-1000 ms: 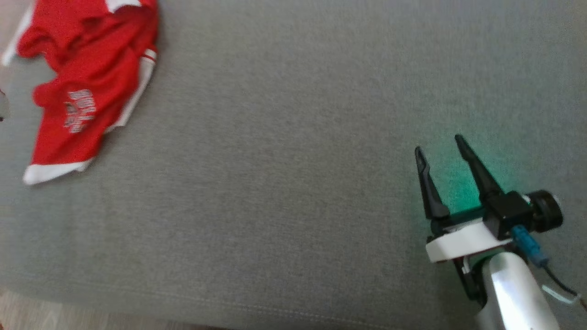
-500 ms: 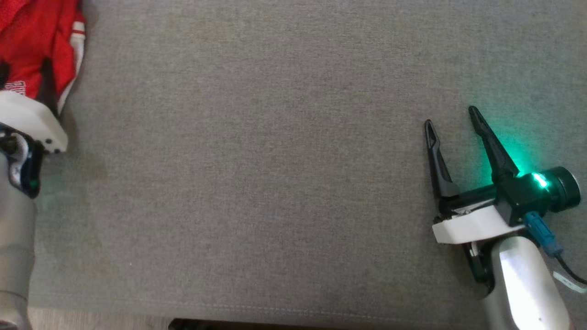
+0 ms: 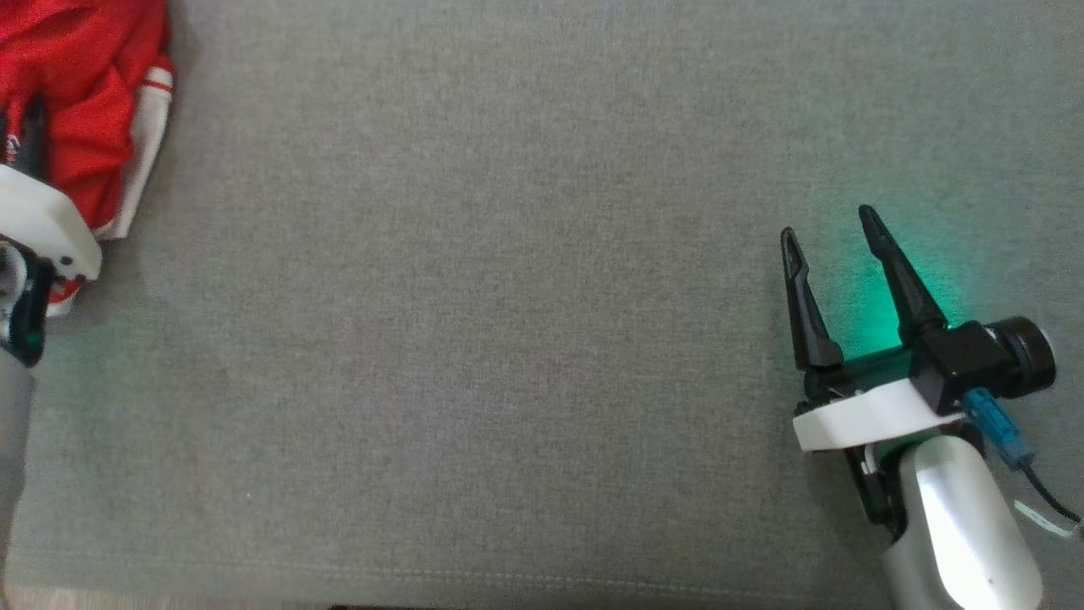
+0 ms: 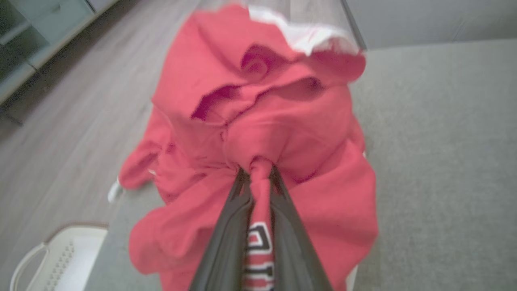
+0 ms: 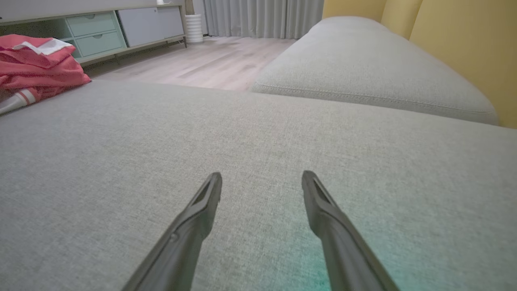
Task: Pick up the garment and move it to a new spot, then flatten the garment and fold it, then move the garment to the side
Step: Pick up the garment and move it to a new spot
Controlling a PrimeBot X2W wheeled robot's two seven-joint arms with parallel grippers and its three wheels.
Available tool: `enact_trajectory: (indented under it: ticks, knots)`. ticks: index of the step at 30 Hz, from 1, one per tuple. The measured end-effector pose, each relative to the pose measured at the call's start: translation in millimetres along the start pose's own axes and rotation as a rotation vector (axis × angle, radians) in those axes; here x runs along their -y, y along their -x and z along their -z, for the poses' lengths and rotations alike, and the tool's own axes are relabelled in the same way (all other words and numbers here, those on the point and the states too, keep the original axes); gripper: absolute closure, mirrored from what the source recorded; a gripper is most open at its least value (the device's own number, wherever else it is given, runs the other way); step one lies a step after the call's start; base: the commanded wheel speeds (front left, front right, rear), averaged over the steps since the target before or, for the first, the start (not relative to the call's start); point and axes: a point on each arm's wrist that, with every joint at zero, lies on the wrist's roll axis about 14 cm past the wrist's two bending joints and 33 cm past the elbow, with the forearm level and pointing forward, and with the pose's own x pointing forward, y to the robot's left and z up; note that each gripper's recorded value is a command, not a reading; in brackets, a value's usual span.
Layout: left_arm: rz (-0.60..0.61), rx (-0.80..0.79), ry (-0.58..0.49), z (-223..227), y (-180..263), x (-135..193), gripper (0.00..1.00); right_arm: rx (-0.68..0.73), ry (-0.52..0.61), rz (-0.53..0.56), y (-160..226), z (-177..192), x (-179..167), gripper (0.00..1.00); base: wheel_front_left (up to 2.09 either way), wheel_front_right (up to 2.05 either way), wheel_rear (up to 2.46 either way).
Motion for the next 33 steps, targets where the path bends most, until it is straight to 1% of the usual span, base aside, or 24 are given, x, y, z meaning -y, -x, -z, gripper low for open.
enact_trajectory:
  ticks: [5,8,11,12,15,18,20,22,25,27,30,33]
  knots:
    - [0.035,0.144,-0.083,-53.0,23.2,2.6,1.0,0.048,-0.015,0.013,10.1,-20.1,0.6,0.0,0.0,0.0,0.0]
    - [0.077,0.244,-0.122,-91.0,42.9,15.0,1.0,0.084,-0.023,0.032,19.4,-35.3,3.9,0.0,0.0,0.0,0.0]
    - [0.135,0.342,-0.177,-128.9,67.0,36.6,1.0,0.11,-0.027,0.066,34.8,-46.6,11.2,0.0,0.0,0.0,0.0]
    - [0.135,0.342,-0.177,-128.9,67.0,36.6,1.0,0.11,-0.027,0.066,34.8,-46.6,11.2,0.0,0.0,0.0,0.0]
    - [0.21,0.431,-0.217,-161.5,93.7,65.6,1.0,0.114,-0.034,0.104,55.9,-49.3,18.2,0.0,0.0,0.0,0.0]
    - [0.3,0.516,-0.231,-189.8,122.4,99.4,1.0,0.121,-0.04,0.151,77.9,-51.2,27.5,0.0,0.0,0.0,0.0]
    - [0.381,0.572,-0.211,-207.4,142.1,127.1,1.0,0.13,-0.043,0.186,92.6,-53.1,34.9,0.0,0.0,0.0,0.0]
    - [0.491,0.615,-0.168,-222.0,160.8,163.1,1.0,0.138,-0.048,0.221,106.4,-54.0,42.2,0.0,0.0,0.0,0.0]
    - [0.67,0.636,-0.105,-233.1,186.8,221.1,1.0,0.144,-0.051,0.274,125.1,-53.2,53.9,0.0,0.0,0.0,0.0]
    - [0.758,0.633,-0.088,-233.0,197.4,251.4,1.0,0.142,-0.054,0.305,135.6,-51.0,60.4,0.0,0.0,0.0,0.0]
    - [0.816,0.58,-0.085,-215.4,191.2,280.1,1.0,0.142,-0.063,0.336,143.0,-49.2,67.9,0.0,0.0,0.0,0.0]
    - [0.851,0.465,-0.016,-176.1,167.0,303.7,1.0,0.126,-0.069,0.345,141.6,-44.2,70.7,0.0,0.0,0.0,0.0]
